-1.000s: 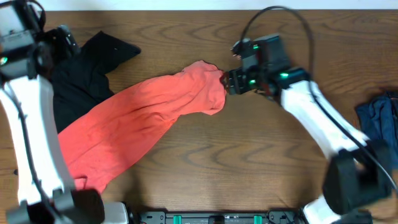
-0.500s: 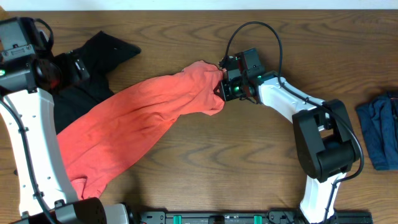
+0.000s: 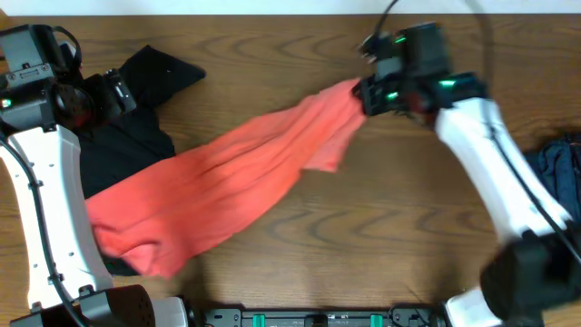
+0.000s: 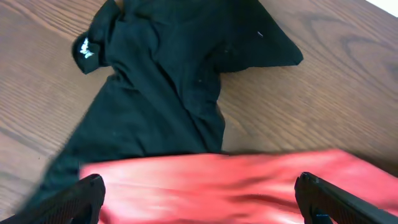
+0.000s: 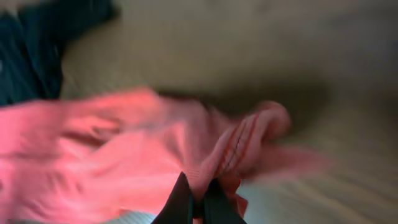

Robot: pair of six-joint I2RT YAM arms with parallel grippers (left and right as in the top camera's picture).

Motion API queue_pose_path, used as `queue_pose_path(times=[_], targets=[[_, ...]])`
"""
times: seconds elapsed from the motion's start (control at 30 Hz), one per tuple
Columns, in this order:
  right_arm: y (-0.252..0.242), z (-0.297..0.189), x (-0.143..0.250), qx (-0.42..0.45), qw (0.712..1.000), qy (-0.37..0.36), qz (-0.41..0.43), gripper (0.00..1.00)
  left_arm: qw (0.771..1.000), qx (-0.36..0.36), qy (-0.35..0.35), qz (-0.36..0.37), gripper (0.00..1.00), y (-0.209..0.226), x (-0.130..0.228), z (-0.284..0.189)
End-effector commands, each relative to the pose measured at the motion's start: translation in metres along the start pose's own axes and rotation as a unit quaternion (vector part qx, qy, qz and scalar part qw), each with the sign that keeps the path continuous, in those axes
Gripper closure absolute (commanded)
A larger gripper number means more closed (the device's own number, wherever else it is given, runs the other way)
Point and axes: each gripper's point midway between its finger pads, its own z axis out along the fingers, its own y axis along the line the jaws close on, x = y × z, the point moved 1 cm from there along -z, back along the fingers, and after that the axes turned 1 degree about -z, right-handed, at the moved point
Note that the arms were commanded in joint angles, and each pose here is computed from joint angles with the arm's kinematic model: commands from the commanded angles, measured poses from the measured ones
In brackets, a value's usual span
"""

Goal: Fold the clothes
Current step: 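Pull the shirt end rightward with the right gripper to stretch it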

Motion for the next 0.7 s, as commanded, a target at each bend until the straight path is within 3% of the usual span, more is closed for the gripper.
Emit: queue_pose_path(times=[0.0,0.17,0.37,0.67], targets=[[-0.021,-0.036,-0.006,0.044,0.999,-0.018,-0.010,0.99,1.000,0.015,0.004,0.004,0.01,-0.009,0.002,0.001],[-0.058,-0.046,0.031,0.092,0.994,0.050,0.030,0.99,0.998,0.029,0.008,0.055,0.00,-0.029,0.007,0.002],[-0.078,-0.037,0.051,0.108,0.989,0.080,0.056,0.99,0.993,0.042,0.020,0.111,0.01,-0.050,0.015,0.009],[-0.152,-0.060,0.071,0.188,0.968,0.087,0.141,0.99,0.983,0.026,0.112,0.142,0.01,-0.056,0.041,0.064]])
